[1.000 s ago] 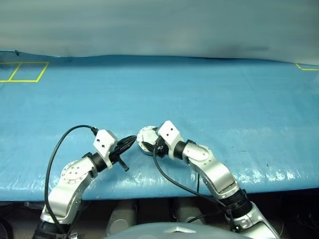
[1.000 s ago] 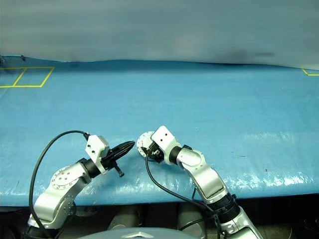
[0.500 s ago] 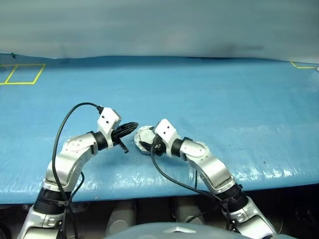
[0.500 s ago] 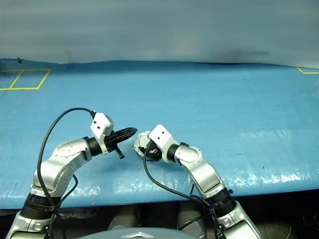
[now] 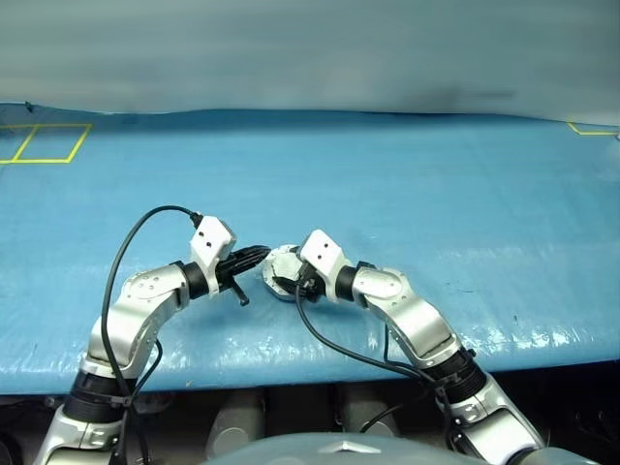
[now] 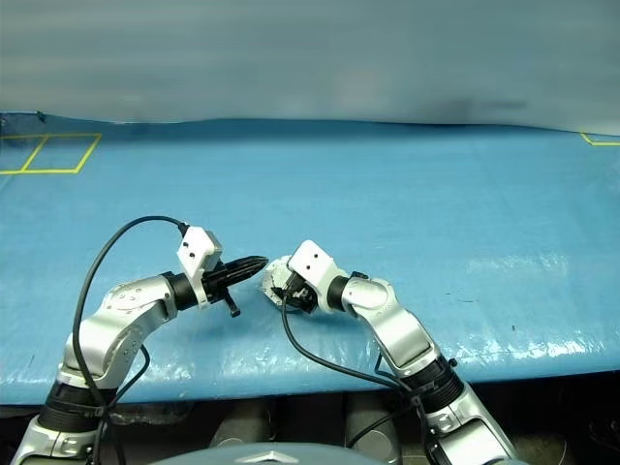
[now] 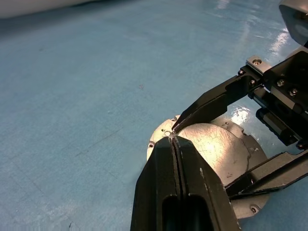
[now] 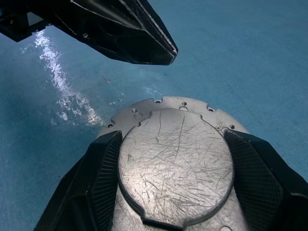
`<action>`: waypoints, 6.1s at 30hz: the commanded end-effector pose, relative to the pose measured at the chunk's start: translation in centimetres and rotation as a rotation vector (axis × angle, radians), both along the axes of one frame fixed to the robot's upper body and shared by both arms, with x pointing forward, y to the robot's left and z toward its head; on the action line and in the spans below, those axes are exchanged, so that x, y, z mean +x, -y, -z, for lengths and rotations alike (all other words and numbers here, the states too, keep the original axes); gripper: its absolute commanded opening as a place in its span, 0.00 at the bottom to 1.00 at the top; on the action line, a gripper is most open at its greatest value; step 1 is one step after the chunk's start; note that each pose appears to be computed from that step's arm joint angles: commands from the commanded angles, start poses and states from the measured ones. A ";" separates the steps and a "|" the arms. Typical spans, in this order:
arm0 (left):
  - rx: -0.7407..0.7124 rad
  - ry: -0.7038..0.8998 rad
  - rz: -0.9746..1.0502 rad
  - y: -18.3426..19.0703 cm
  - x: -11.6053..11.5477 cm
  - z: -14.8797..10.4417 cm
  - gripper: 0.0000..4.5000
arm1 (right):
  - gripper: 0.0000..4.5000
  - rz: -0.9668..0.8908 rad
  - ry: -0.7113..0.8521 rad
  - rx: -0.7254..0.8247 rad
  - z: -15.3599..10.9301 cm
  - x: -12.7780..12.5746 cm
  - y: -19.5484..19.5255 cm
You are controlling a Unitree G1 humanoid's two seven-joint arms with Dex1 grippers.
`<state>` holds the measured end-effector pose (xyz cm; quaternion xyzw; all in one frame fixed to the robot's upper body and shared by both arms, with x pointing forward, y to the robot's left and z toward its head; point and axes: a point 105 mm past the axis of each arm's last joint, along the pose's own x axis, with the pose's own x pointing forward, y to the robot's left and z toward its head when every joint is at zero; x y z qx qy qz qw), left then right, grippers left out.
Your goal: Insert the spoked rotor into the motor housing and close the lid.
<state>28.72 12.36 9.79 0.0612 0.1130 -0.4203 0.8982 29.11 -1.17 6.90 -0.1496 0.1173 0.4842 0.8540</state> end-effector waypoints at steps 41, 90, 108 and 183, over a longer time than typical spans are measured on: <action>0.084 -0.226 0.075 1.8 1.3 2.8 0.00 | 0.96 0.054 -0.072 0.019 1.2 -1.2 0.9; 0.102 -0.209 0.109 2.0 0.7 3.1 0.00 | 0.98 0.381 -1.114 1.061 -0.4 -3.6 1.5; 0.105 -0.207 0.117 2.1 0.6 3.0 0.00 | 0.47 0.384 -1.179 1.140 -0.1 -3.5 1.4; -0.563 -0.259 -0.142 2.3 -0.7 -2.8 0.04 | 0.26 0.436 -0.863 1.266 -2.9 -0.8 6.0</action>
